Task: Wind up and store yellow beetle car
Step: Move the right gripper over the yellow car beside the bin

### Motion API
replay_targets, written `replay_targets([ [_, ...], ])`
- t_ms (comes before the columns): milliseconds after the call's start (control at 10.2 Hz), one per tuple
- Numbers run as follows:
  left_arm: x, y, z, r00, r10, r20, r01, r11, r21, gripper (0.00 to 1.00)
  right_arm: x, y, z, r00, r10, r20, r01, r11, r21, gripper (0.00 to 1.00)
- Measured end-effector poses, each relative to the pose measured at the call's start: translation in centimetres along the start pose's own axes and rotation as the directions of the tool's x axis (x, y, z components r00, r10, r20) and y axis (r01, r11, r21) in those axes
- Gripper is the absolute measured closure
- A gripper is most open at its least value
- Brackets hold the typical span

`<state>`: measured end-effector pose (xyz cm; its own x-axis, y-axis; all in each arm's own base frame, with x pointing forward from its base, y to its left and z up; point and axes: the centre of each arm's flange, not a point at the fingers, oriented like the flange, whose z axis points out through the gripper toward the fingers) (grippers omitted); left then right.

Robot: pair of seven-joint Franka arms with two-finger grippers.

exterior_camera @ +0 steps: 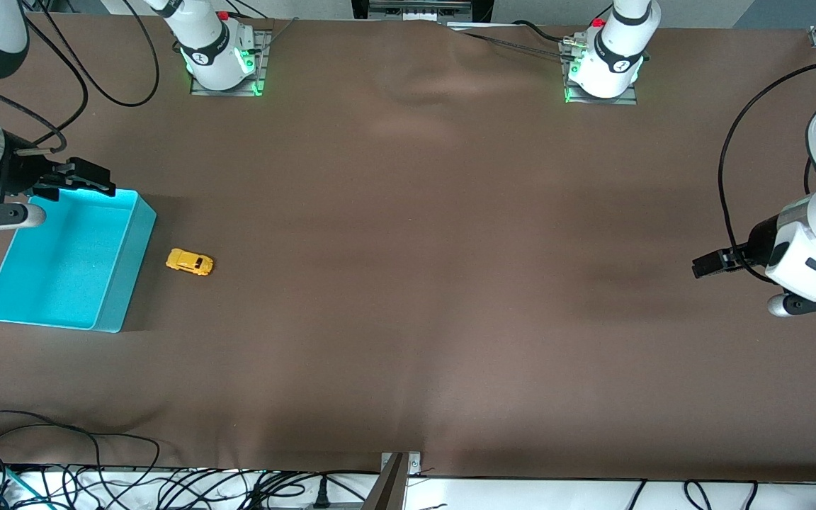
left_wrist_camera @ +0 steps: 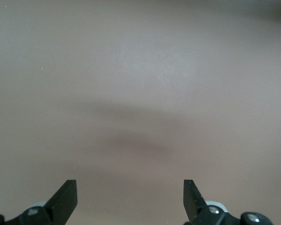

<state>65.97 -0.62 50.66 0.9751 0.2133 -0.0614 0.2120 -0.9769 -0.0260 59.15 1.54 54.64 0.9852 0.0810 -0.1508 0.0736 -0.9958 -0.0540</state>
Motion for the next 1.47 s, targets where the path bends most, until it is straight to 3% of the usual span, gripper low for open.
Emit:
replay_targets([
  [393, 0.0, -0.3, -0.1, 1.0, 0.006, -0.002, -0.006, 1.0, -0.001, 0.0, 3.0, -0.5, 4.6, 0.995, -0.097, -0.017, 0.097, 0.995, -0.002, 0.0],
  [688, 0.0, -0.3, -0.3, 1.0, 0.015, -0.005, -0.015, 1.0, -0.001, 0.0, 3.5, -0.3, 9.7, 0.949, -0.31, -0.058, 0.309, 0.951, -0.023, 0.0],
  [885, -0.1, -0.3, -0.5, 1.0, 0.025, -0.008, -0.025, 1.0, -0.001, 0.0, 3.0, 0.2, 13.0, 0.871, -0.488, -0.05, 0.487, 0.873, -0.033, 0.0],
  [1081, -0.1, -0.1, -0.6, 0.999, 0.049, -0.009, -0.049, 0.999, -0.002, 0.0, 2.6, 1.5, 16.2, 0.772, -0.632, -0.067, 0.629, 0.775, -0.065, 0.0],
  [1474, -0.2, 0.1, -0.6, 0.998, 0.064, -0.009, -0.064, 0.998, -0.003, 0.0, 1.6, 2.0, 21.2, 0.61, -0.79, -0.065, 0.783, 0.613, -0.106, 0.0],
])
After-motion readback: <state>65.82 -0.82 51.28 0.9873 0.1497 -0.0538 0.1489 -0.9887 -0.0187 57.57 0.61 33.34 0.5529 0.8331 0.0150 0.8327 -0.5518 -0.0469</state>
